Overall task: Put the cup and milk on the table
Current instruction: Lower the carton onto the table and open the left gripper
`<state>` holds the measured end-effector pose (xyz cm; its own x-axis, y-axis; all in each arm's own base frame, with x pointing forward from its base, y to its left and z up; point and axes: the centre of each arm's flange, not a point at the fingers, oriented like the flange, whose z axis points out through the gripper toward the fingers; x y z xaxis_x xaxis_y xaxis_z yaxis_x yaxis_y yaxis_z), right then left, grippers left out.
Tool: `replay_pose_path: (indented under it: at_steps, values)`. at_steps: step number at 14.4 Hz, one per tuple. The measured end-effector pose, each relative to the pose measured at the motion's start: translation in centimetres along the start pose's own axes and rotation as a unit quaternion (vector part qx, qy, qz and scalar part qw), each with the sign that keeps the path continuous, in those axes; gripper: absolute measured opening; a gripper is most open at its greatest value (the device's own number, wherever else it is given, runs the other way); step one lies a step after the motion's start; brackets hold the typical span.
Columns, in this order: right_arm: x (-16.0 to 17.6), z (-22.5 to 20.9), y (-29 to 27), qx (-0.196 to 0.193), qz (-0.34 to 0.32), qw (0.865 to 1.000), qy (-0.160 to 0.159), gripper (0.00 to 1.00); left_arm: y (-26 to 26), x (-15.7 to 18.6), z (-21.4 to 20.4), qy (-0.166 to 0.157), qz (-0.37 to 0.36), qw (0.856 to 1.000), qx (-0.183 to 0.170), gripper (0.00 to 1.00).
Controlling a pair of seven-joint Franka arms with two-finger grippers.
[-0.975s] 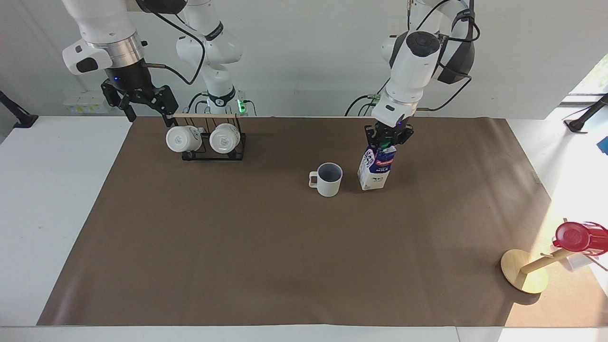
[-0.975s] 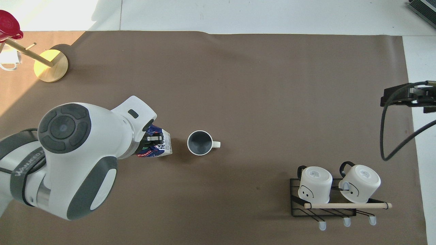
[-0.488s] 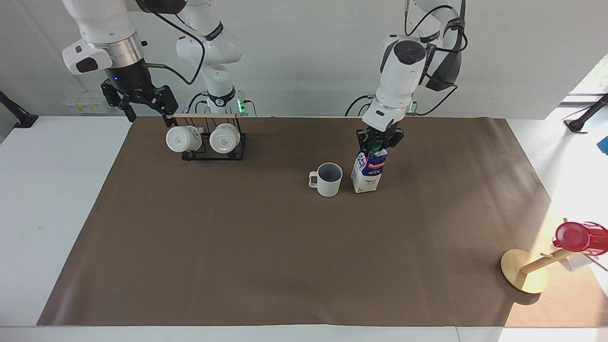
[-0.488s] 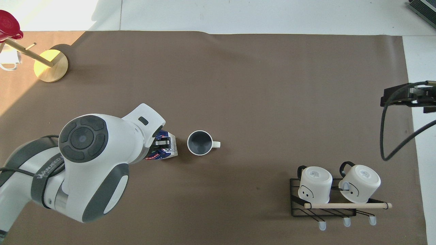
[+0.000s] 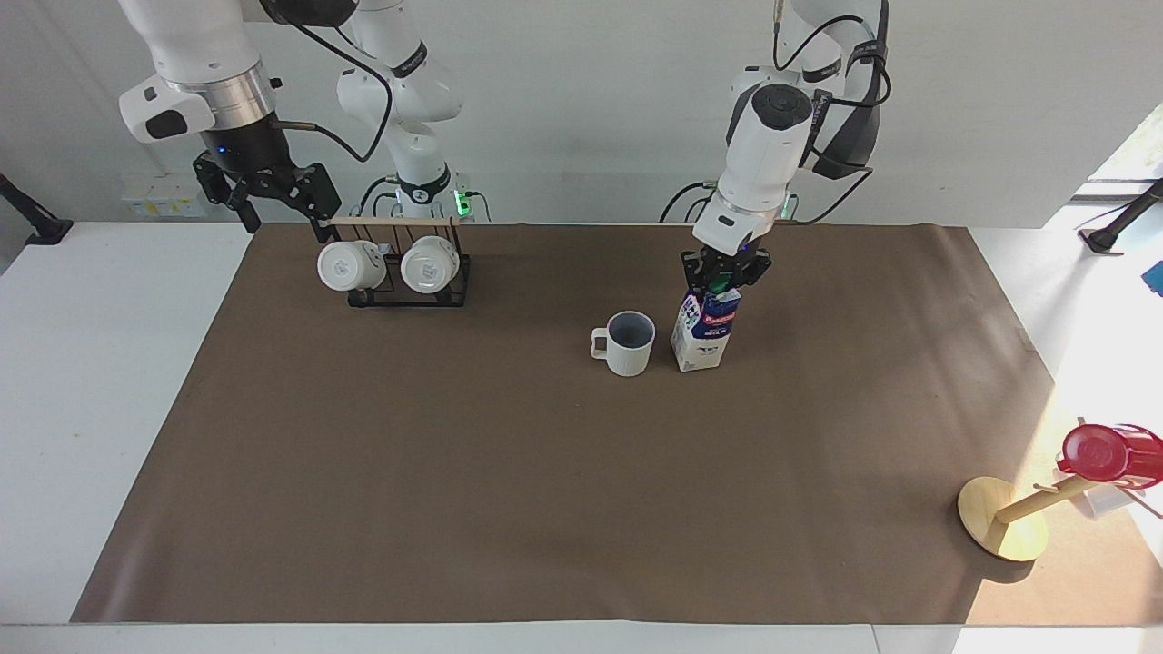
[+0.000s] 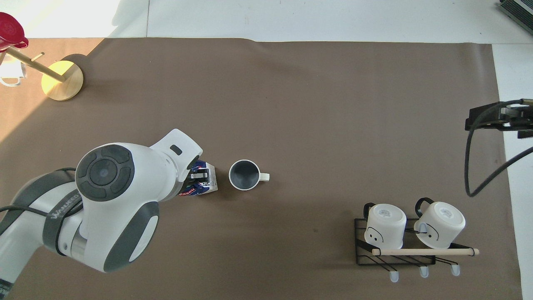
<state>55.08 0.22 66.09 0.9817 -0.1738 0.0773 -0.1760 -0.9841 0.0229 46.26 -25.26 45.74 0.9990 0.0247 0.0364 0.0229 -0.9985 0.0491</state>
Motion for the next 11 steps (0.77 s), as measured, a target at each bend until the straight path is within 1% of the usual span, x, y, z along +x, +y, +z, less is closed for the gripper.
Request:
replay_pose_path:
  at_steps: [1, 2, 3, 4, 6, 8, 11]
  values:
    - [0.0, 0.0, 0.0, 0.000, 0.000, 1.000, 0.000, 1.00, 0.0, 0.0, 0.0, 0.000, 0.000, 1.000, 0.000, 0.53]
    - [0.0, 0.0, 0.0, 0.000, 0.000, 1.000, 0.000, 1.00, 0.0, 0.0, 0.0, 0.000, 0.000, 1.000, 0.000, 0.58]
    - [0.0, 0.0, 0.0, 0.000, 0.000, 1.000, 0.000, 1.00, 0.0, 0.0, 0.0, 0.000, 0.000, 1.000, 0.000, 0.67]
    - [0.0, 0.0, 0.0, 0.000, 0.000, 1.000, 0.000, 1.00, 0.0, 0.0, 0.0, 0.000, 0.000, 1.000, 0.000, 0.80]
    - [0.0, 0.0, 0.0, 0.000, 0.000, 1.000, 0.000, 1.00, 0.0, 0.0, -0.2, 0.001, 0.000, 1.000, -0.001, 0.99]
    - [0.0, 0.0, 0.0, 0.000, 0.000, 1.000, 0.000, 1.00, 0.0, 0.1, -0.9, 0.006, 0.000, 1.000, -0.003, 1.00]
    - [0.0, 0.0, 0.0, 0.000, 0.000, 1.000, 0.000, 1.00, -0.2, 1.0, -3.9, 0.006, -0.006, 1.000, -0.003, 1.00]
